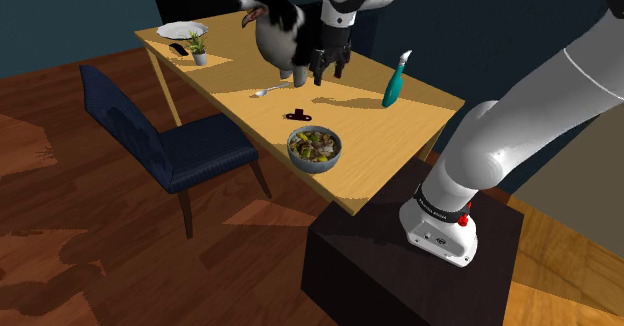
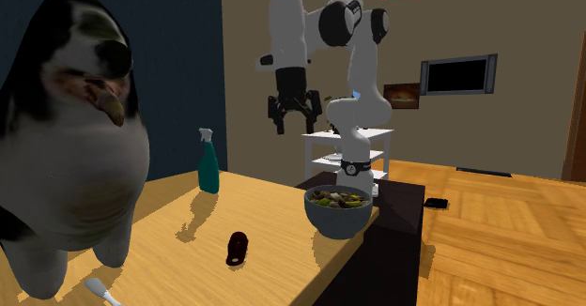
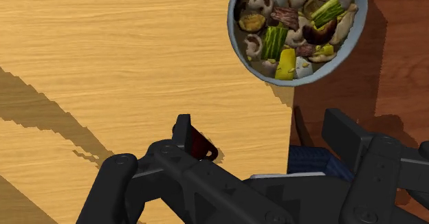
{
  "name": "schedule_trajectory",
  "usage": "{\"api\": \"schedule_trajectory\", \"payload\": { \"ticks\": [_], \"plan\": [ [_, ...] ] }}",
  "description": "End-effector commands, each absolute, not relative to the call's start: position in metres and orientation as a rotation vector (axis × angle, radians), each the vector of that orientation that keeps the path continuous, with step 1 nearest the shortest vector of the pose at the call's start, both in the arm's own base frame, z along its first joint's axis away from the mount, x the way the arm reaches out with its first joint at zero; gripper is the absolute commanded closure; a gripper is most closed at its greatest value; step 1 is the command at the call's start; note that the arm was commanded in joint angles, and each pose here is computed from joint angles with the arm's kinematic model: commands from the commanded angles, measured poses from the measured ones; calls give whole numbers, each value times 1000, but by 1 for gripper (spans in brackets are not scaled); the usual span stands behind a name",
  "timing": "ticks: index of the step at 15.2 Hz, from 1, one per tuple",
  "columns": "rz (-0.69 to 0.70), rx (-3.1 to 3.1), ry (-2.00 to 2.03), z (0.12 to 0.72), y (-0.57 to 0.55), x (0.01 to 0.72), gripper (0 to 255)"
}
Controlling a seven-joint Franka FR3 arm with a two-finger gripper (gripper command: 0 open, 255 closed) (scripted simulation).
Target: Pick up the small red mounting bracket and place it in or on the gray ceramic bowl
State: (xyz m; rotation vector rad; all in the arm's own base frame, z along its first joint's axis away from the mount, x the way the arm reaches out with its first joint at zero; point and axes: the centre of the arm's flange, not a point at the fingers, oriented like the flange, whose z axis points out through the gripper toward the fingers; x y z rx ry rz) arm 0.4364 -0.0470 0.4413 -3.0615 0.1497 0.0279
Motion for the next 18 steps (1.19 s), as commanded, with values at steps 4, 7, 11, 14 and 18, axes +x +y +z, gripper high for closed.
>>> {"api": "schedule_trajectory", "payload": {
  "ticks": [4, 7, 11, 14, 18],
  "plan": [
    [29, -3087, 94, 394, -60, 479, 0],
    [31, -3102, 60, 366, -67, 506, 0],
    [34, -3120, 15, 329, -74, 542, 0],
    [35, -3134, -19, 301, -80, 569, 0],
    [38, -3151, -65, 263, -87, 606, 0]
  ]
}}
